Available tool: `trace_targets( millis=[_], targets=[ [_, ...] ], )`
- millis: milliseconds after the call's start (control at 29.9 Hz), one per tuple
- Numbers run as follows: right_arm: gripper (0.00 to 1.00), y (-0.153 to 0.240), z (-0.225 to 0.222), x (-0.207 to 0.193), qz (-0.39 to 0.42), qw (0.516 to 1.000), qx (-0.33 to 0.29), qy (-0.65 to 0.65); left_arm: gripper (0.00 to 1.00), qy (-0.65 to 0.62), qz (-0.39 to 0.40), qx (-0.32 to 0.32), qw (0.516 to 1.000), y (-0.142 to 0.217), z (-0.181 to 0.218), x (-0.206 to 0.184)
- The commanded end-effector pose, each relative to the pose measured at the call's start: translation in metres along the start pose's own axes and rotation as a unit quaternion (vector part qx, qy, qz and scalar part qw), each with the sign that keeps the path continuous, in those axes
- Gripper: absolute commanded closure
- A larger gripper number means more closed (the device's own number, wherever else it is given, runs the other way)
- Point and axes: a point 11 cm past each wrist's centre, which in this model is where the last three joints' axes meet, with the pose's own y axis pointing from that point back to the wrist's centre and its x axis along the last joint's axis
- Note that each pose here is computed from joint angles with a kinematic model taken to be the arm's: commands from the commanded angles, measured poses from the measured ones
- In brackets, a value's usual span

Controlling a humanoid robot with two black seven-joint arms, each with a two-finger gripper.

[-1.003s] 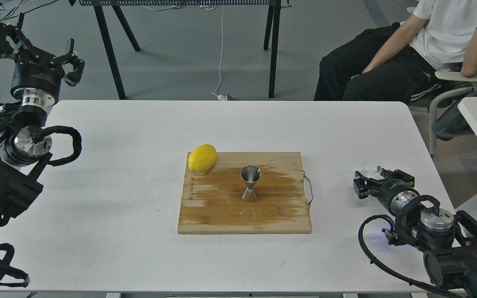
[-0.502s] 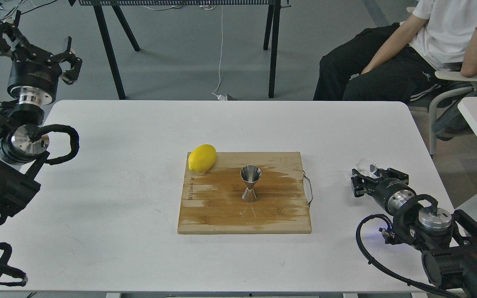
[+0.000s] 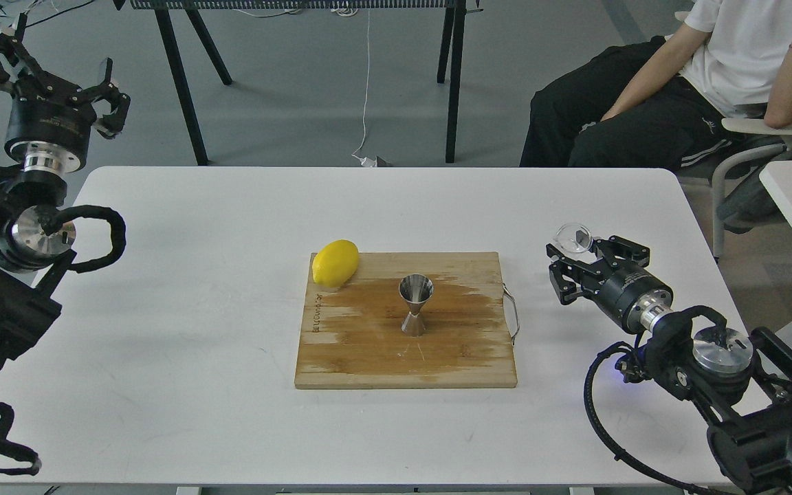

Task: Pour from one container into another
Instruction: 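Grasp the clear glass cup with the right gripper and lift it, then bring the held glass cup above the jigger on the board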

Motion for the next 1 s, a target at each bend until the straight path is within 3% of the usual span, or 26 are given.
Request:
trace_targets(
  millis=[0, 401, 970],
  targets=[
    [0.71, 0.003, 0.026, -0.029, -0.012, 0.999, -0.031, 0.033, 0.00, -0.001, 0.001, -0.001, 1.000, 0.000, 0.001, 0.001],
    [0.72, -0.004, 0.106, -0.068, 0.007, 0.969, -0.084, 0.231, 0.00, -0.006, 0.001, -0.002, 1.000, 0.000, 0.005, 0.004],
    [0.72, -0.016, 0.139, -0.081, 0.000, 0.913, -0.075, 0.401, 0.00, -0.009, 0.002, -0.002, 1.000, 0.001, 0.006, 0.005]
  ],
)
